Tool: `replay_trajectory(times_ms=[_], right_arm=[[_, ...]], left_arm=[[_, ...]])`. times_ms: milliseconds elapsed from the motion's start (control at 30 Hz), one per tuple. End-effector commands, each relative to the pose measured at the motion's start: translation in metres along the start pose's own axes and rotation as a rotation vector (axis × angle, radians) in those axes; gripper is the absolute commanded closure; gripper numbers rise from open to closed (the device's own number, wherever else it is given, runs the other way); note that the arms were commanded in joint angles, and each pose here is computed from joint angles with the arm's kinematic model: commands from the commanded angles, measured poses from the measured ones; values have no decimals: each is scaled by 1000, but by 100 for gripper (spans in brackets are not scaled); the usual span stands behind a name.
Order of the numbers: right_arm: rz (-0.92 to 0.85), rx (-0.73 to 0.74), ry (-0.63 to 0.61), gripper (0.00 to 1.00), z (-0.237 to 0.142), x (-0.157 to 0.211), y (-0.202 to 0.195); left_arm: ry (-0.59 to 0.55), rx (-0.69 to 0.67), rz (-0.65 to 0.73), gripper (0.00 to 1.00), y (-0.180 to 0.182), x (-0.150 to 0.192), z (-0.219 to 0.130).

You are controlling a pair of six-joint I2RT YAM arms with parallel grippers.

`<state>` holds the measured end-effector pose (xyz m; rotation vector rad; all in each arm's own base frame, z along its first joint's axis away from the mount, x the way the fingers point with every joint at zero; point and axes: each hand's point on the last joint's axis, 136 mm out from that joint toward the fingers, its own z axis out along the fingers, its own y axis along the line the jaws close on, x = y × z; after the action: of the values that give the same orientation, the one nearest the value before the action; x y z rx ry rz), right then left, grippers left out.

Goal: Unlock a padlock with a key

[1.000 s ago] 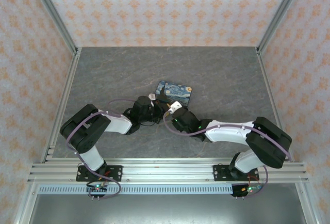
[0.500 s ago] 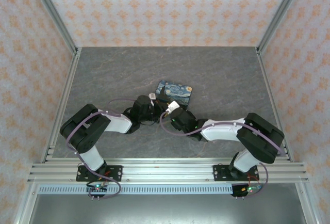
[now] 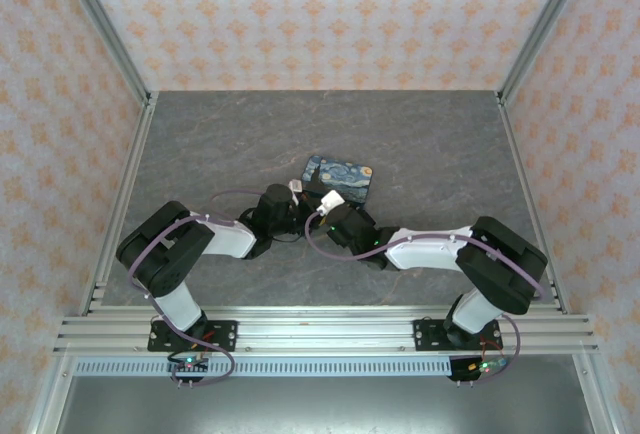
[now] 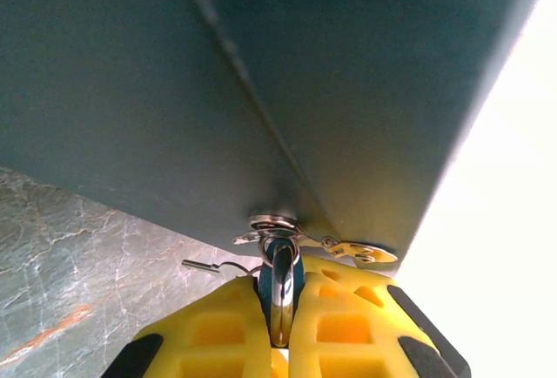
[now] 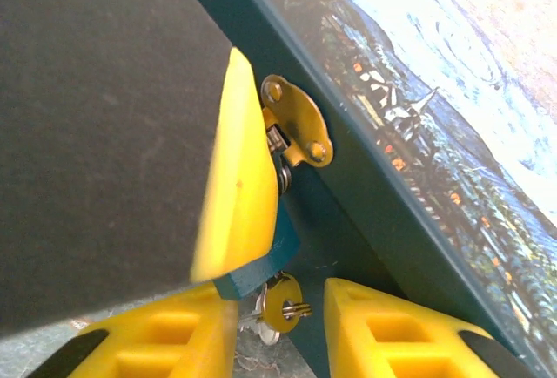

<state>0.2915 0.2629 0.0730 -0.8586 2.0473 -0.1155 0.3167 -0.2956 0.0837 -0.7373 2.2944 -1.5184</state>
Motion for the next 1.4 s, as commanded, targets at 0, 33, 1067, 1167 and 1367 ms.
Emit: replay_trajectory(times_ms=[0,33,1067,1167,1367], right_arm=[[10,43,-11,73,3,-9,-11],[11,40,-8,75,3,-9,-11],[565,-203,-14,36,-55,5,-29],[666,-262,24,35,-58,1,-20],[900,-346,71,35,-52,0,-2]], left_arm=[[6,61,23,100,-20,-1,-2],[7,62,23,100,-20,-1,-2],[-13,-78,63,100,15,0,-3],[-9,-95,79,97,17,5,-4],[-2,-108,103,82,17,13,-3]])
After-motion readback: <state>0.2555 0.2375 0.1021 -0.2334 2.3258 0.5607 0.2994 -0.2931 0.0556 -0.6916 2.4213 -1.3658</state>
